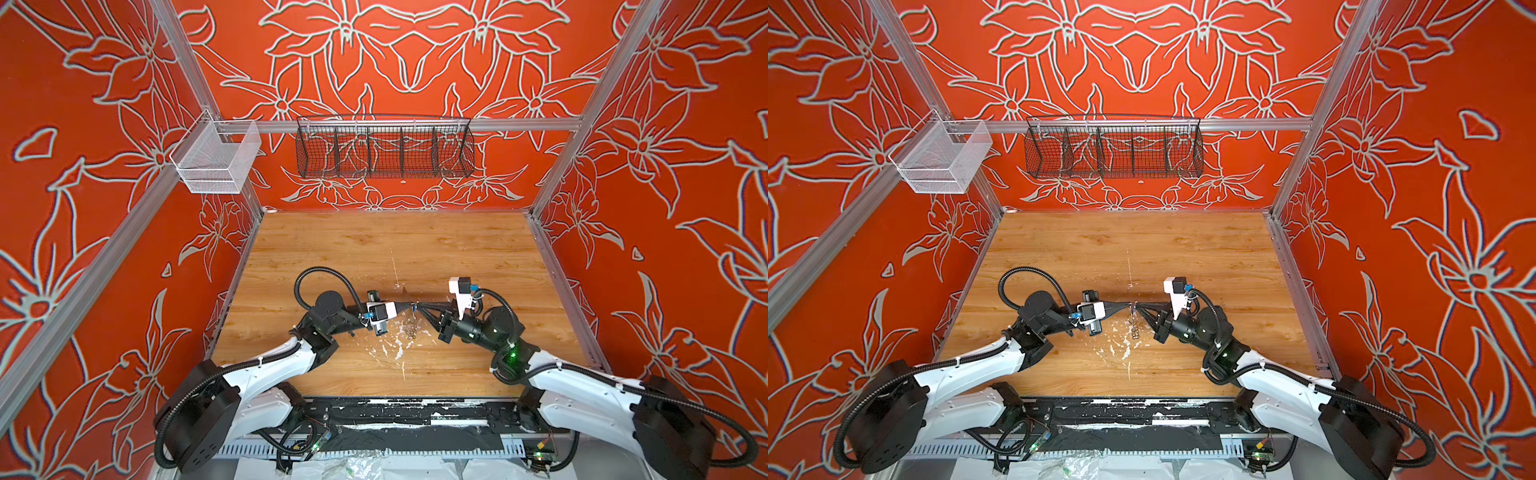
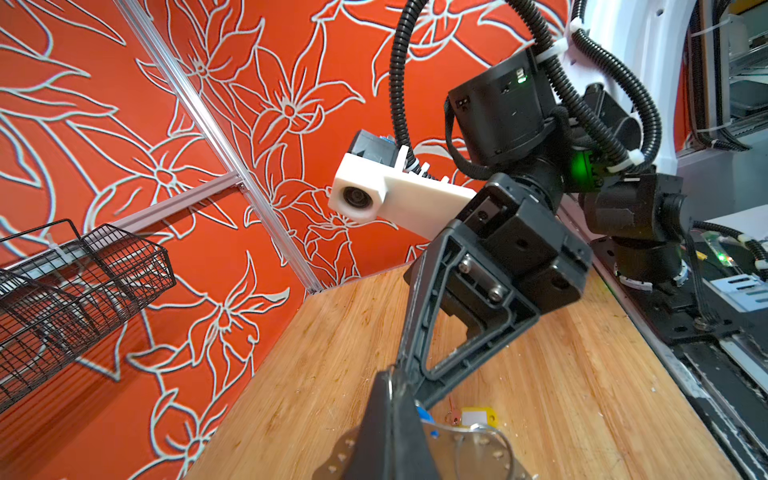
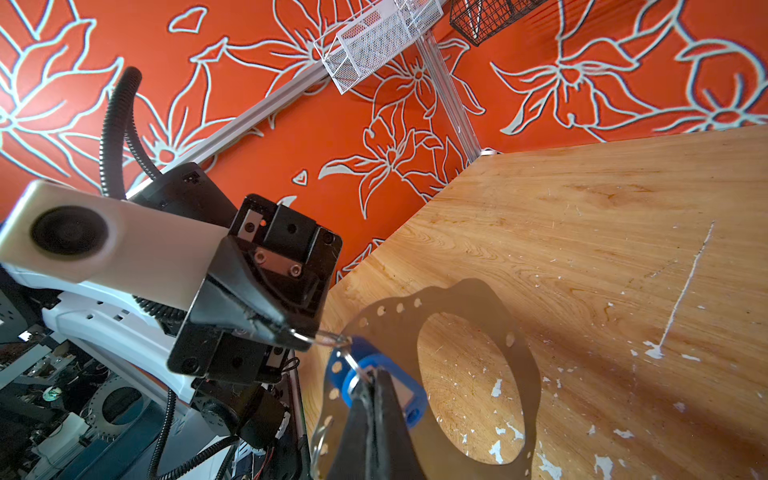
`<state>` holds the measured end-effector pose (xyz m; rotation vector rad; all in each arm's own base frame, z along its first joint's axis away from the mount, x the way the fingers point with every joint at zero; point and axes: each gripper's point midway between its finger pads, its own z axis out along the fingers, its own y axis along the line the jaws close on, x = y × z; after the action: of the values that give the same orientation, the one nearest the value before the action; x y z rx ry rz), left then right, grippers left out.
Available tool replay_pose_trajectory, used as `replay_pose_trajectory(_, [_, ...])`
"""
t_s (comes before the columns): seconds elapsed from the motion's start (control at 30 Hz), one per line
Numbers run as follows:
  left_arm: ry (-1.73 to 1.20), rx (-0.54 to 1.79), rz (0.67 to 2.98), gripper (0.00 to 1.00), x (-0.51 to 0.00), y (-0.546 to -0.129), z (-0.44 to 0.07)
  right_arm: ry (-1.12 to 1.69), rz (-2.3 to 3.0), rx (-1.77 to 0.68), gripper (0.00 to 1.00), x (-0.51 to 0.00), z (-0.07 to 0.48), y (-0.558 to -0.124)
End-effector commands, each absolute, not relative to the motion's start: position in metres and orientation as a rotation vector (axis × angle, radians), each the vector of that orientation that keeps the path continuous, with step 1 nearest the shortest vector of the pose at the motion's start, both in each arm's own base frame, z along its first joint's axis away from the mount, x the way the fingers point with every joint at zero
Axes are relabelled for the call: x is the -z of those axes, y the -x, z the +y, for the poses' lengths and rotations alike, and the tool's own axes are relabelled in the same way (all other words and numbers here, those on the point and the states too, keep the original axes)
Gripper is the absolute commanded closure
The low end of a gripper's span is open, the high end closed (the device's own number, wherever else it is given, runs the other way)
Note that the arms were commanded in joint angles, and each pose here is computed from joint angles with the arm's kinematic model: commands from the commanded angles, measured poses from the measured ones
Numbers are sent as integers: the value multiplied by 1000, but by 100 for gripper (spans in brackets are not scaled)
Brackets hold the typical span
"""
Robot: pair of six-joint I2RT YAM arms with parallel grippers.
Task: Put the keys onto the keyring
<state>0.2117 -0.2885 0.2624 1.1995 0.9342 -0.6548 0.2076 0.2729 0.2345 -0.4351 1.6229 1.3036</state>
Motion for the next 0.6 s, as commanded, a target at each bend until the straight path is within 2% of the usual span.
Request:
replay_pose_trajectory(0.0, [-1210, 684, 815, 100, -282, -194, -290, 377, 1635, -1292, 100, -233, 268, -218])
replay_pose_trajectory(0.07, [-1204, 683, 822, 100, -283, -196, -289, 362, 1667, -1267, 99, -227, 267, -222])
replay_pose_trajectory(0.17, [-1186, 673, 851, 100, -284, -202, -289, 358, 1691, -1220, 72, -221, 263, -225])
replay_pose_trajectory(0.27, [-1169, 664, 888, 100, -284, -209, -290, 354, 1688, -1161, 59, -222, 255, -225])
replay_pose_trajectory(0.57, [-1040, 800, 1038, 100, -293, -244, -284, 426, 1666, -1005, 52, -227, 232, -213])
